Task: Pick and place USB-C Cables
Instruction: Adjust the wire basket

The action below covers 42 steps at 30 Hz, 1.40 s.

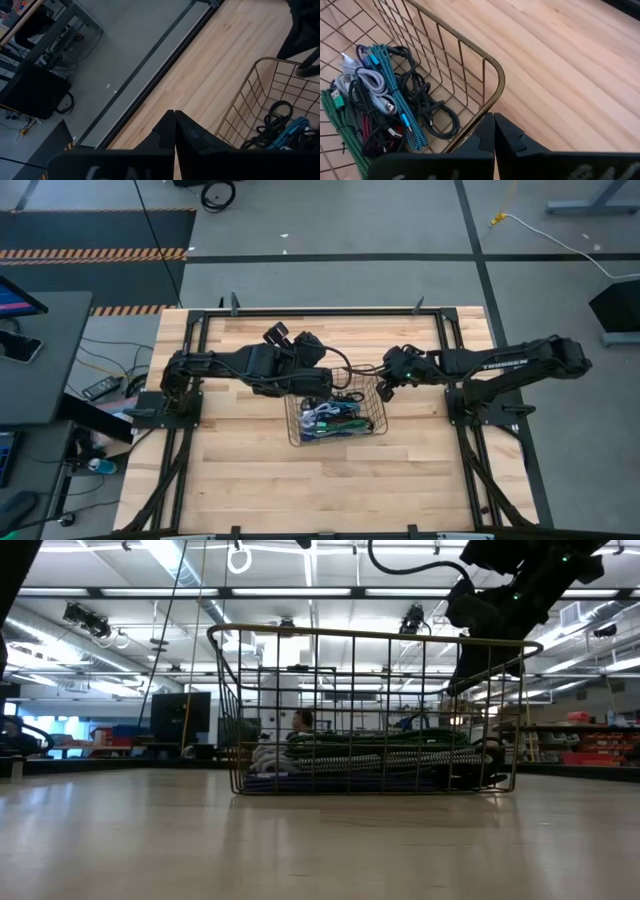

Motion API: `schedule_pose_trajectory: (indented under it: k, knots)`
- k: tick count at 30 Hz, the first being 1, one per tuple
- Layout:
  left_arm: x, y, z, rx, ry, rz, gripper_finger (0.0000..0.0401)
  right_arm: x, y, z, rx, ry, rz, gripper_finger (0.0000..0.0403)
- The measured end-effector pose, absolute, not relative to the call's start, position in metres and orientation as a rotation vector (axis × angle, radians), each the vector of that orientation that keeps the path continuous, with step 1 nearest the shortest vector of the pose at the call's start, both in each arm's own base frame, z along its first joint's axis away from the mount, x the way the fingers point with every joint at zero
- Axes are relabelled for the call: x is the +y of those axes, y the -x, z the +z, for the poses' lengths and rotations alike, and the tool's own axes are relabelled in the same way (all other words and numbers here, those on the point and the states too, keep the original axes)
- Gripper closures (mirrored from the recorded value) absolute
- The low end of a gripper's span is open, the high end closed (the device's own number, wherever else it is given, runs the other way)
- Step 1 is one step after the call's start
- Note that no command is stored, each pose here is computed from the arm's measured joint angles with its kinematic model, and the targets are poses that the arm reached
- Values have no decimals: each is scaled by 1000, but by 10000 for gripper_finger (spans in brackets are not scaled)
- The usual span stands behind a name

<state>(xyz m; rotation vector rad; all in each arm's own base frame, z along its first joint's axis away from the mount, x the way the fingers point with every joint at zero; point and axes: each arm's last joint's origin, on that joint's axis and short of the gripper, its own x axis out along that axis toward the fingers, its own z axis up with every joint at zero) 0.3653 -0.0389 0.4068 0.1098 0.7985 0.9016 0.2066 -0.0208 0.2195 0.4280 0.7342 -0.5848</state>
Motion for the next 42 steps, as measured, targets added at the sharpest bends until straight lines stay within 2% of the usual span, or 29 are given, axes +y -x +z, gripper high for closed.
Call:
schedule_pose_trajectory:
  k: [8,19,31,42]
  knots:
    - [-40,-365,407,802,-114,897,397,-24,-195,235,651,-465,-591,403]
    - [-47,-364,406,805,-125,879,397,1,-182,228,757,-515,-594,403]
    - [-47,-364,406,805,-126,880,397,28,-195,215,766,-547,-585,403]
    - [-49,-363,406,812,-141,870,397,38,-213,216,645,-600,-531,403]
